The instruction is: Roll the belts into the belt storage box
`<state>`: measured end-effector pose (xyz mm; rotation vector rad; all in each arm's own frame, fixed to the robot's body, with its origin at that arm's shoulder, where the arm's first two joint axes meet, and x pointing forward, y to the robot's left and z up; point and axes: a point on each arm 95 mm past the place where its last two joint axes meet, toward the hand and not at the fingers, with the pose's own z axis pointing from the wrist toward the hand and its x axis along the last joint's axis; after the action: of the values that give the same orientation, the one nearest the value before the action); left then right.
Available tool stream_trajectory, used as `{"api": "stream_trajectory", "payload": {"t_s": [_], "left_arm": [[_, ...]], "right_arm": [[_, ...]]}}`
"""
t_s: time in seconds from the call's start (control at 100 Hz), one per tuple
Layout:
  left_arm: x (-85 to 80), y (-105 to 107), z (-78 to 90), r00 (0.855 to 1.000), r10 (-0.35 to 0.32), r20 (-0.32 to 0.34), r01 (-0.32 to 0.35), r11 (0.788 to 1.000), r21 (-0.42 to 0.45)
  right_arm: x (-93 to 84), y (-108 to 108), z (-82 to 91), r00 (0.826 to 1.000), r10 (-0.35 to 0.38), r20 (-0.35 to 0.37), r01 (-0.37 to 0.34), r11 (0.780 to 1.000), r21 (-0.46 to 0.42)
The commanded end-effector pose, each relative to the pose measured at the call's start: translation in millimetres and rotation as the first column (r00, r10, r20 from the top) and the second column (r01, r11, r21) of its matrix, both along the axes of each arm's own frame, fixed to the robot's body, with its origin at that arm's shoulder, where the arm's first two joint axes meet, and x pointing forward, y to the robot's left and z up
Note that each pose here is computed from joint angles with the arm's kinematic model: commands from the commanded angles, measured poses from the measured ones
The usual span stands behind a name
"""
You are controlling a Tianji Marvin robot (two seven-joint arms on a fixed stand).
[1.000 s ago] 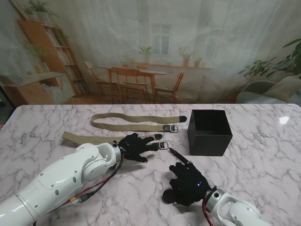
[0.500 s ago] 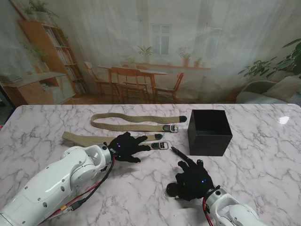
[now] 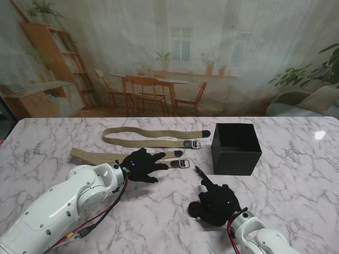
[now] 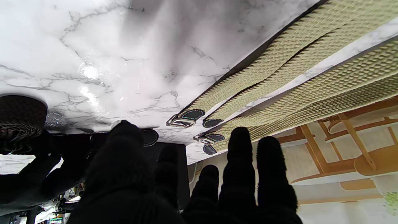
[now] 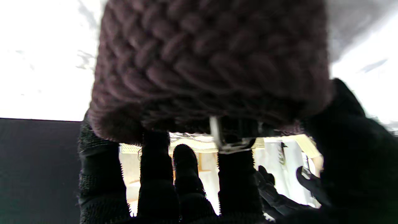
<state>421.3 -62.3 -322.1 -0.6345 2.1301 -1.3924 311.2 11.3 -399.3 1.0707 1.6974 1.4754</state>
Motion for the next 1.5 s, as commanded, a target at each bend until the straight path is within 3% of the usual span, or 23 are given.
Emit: {"api": "stream_trajectory", "payload": {"t_s": [0.0, 0.33, 0.61, 0.8, 1.18, 1.49], "left_arm": [[-0.8, -1, 0.4, 1.0, -0.004, -0.006, 0.004, 1.0, 0.011], [1.5, -10, -0.4, 1.0, -0.011, -0.015, 0.011, 1.0, -0.008], [3.1, -13, -0.4, 1.0, -0.017, -0.018, 0.016, 1.0, -0.014], [6.2, -16, 0.5, 1.0, -0.02, -0.02, 0.02, 1.0, -0.023], [15.6, -37, -10.4, 0.995, -0.052, -0.086, 0.05, 0.998, -0.025], [16.5, -48, -27.0, 0.986, -0.075, -0.151, 0.077, 0.997, 0.006]], "right_arm": [[-3.9, -6, -14.6, 0.999, 0.046, -0.029, -0.046, 0.998, -0.031], [-0.3, 3, -18.0, 0.973, 0.22, -0.065, -0.219, 0.975, 0.028], [0.8, 12, -16.6, 0.94, 0.335, -0.06, -0.328, 0.939, 0.104], [4.1, 13, -12.4, 0.916, 0.4, -0.04, -0.394, 0.914, 0.1], [8.2, 27, -10.8, 0.884, 0.466, -0.05, -0.456, 0.88, 0.132], [7.6, 29, -9.9, 0.884, 0.466, -0.043, -0.457, 0.879, 0.135]]}}
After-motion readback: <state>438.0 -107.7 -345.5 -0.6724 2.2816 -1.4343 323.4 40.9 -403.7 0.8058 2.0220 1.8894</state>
